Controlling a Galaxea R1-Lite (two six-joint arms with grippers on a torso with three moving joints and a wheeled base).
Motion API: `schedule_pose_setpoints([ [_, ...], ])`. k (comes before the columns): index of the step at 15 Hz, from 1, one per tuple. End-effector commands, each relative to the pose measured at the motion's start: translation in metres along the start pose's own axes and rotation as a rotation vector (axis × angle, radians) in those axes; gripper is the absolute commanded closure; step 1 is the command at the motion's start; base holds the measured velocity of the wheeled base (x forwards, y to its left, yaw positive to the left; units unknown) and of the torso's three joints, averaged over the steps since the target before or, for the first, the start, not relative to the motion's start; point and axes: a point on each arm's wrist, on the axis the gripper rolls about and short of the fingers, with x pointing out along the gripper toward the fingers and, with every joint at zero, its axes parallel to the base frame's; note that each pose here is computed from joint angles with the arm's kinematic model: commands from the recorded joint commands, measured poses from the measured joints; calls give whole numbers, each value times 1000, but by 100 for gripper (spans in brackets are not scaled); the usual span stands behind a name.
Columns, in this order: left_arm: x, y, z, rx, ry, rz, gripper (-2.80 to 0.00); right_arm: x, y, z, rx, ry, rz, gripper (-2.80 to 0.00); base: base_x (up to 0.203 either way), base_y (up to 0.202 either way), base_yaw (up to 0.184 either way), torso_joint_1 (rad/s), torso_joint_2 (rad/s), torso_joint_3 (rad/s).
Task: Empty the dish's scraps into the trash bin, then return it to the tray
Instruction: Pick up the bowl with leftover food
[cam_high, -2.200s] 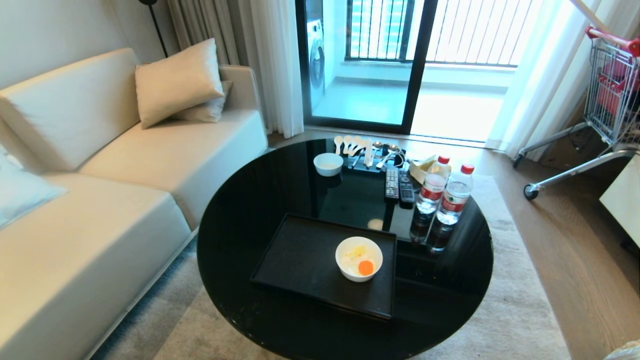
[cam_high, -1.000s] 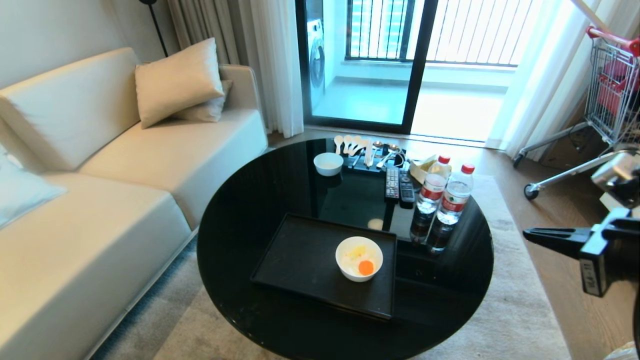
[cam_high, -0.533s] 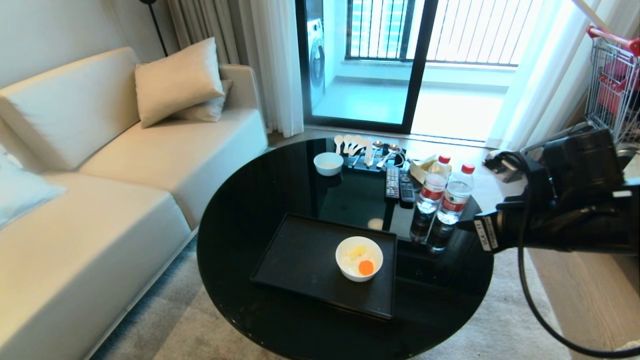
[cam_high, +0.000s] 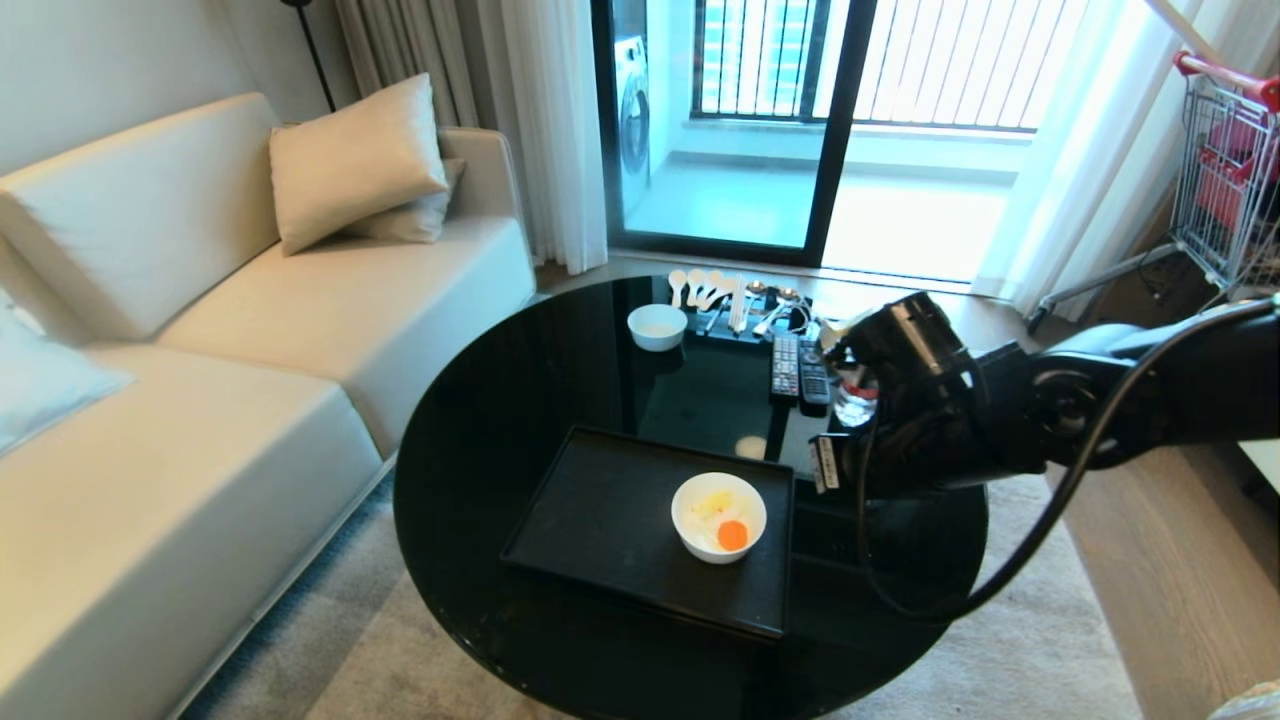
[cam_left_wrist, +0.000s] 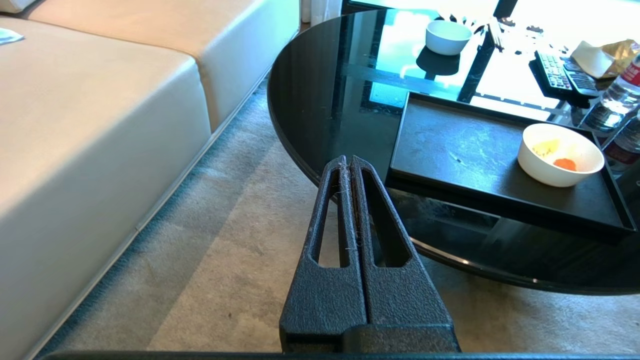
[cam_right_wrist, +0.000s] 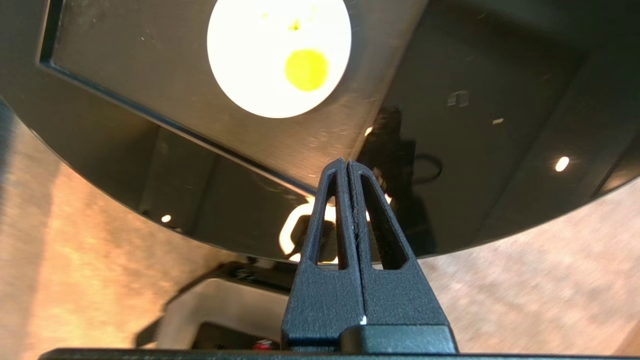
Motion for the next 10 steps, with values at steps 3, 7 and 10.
schedule_pose_setpoints([
  [3, 0, 0, 0, -1, -1, 1, 0, 48, 21, 2, 14, 126, -57, 0, 0, 0, 0, 0, 0, 0],
  [7, 0, 0, 0, -1, -1, 1, 0, 70, 25, 4, 32, 132, -83, -280, 0, 0, 0, 0, 0, 0],
  [10, 0, 0, 0, -1, -1, 1, 0, 90, 28, 7, 55, 113, -132, -280, 0, 0, 0, 0, 0, 0],
])
